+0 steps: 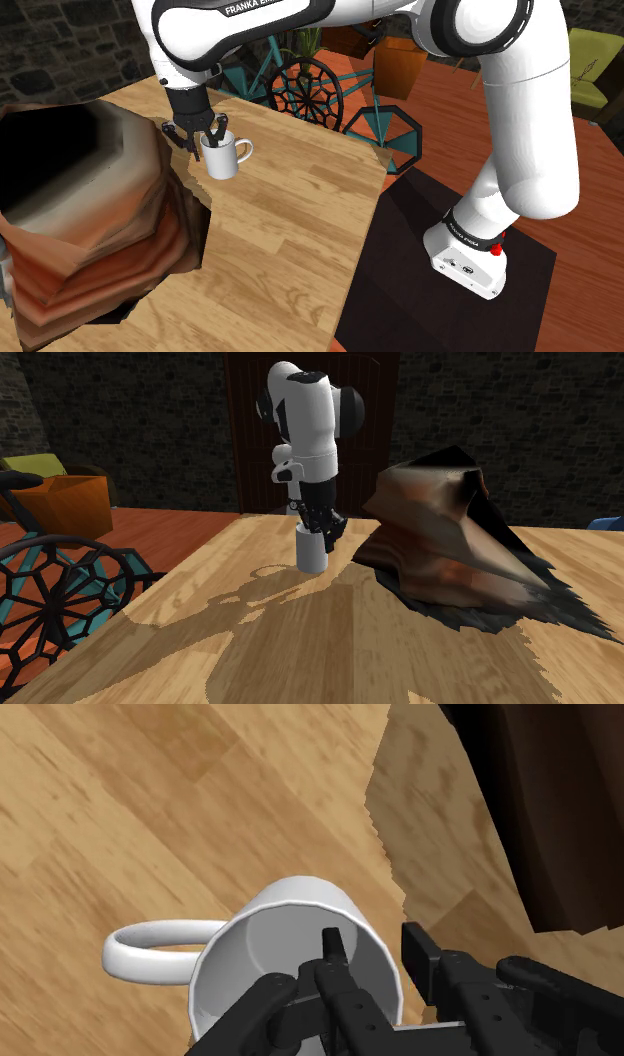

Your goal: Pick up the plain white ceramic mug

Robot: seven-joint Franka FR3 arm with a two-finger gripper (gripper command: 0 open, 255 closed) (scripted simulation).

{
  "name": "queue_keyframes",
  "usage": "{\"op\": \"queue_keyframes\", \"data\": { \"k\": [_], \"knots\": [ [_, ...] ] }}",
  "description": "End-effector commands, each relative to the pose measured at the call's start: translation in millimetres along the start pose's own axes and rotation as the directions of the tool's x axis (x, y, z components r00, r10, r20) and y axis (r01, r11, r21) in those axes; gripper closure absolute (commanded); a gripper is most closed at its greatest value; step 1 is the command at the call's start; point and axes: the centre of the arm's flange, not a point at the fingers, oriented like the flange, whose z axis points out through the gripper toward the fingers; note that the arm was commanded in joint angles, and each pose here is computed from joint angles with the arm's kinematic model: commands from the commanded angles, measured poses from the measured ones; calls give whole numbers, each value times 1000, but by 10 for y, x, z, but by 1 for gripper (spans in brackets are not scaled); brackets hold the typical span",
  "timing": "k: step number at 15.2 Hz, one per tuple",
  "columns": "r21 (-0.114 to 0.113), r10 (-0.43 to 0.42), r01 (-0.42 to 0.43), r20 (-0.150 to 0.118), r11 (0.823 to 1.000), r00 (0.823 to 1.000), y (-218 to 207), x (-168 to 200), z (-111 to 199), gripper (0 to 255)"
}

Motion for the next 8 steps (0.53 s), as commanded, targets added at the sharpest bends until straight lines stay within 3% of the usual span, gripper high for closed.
{"op": "queue_keyframes", "data": {
  "k": [1,8],
  "knots": [
    [0,0,0,0,1000,1000,0,-2,6,255],
    [0,0,0,0,1000,1000,-3,11,-2,255]
  ]
}}
